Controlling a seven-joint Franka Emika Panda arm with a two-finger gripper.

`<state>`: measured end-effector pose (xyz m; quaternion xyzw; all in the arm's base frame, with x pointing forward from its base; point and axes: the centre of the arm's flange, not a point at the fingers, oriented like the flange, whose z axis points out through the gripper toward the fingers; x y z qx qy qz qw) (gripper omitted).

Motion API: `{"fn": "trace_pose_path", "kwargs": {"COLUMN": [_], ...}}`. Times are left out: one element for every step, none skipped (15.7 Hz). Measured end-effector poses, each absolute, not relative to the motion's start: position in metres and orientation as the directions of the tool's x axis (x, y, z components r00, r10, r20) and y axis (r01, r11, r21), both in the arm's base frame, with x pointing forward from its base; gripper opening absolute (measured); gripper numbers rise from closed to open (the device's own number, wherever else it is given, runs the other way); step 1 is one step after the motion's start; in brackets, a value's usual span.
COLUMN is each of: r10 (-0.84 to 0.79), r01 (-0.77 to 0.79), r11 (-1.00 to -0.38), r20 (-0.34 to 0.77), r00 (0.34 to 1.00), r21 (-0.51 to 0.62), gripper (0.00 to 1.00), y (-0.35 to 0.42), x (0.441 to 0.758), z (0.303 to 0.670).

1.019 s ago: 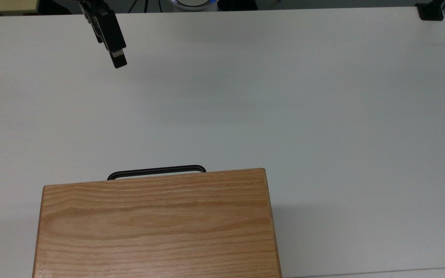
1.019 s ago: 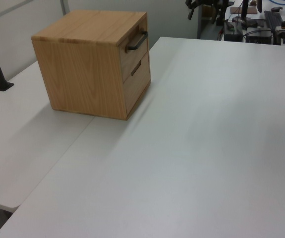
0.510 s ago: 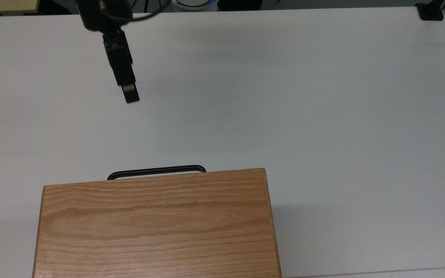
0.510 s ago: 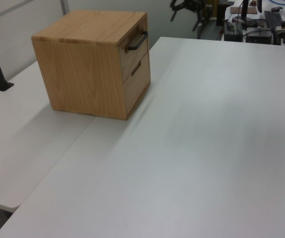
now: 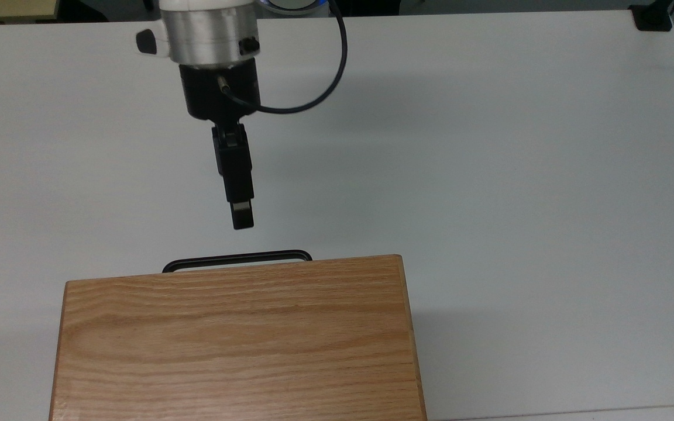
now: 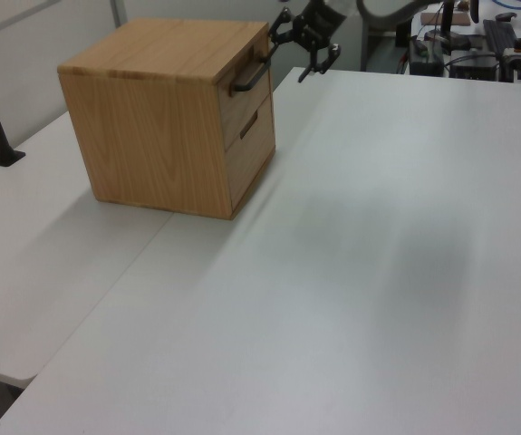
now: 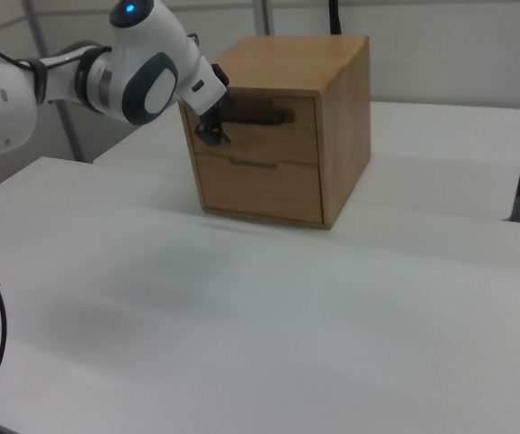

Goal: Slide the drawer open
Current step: 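Lower the gripper toward the black handle of the upper drawer, then close the gripper on the black bar handle of the upper drawer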

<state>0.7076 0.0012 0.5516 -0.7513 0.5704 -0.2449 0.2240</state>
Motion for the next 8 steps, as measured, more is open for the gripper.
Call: {"fn": "trace_pose_path", "kwargs": {"r10": [-0.969, -0.974, -0.976, -0.978, -0.978, -0.978, -0.979, -0.98], "r01": [-0.741, -0.739, -0.734, -0.726, -0.722, -0.719, -0.716, -0.714], "r11": [-0.241, -0.226, -0.216, -0.21, -0.208, -0.207, -0.203, -0.197], "r20": [0.12, 0.121, 0.121, 0.123, 0.126, 0.131, 0.134, 0.136], "r00": [0.214, 0.194, 0.181, 0.171, 0.167, 0.161, 0.153, 0.142], "r21": [-0.627, -0.635, -0.643, -0.655, -0.66, -0.663, -0.667, -0.672], "gripper": [0.85, 0.83, 0.83, 0.83, 0.82, 0.83, 0.83, 0.76], "y": [0.002, 0.0, -0.002, -0.002, 0.0, 0.004, 0.007, 0.009], "x": [0.711, 0.714, 0.716, 0.718, 0.72, 0.722, 0.725, 0.729], "z": [0.551, 0.55, 0.55, 0.55, 0.548, 0.545, 0.542, 0.538]}}
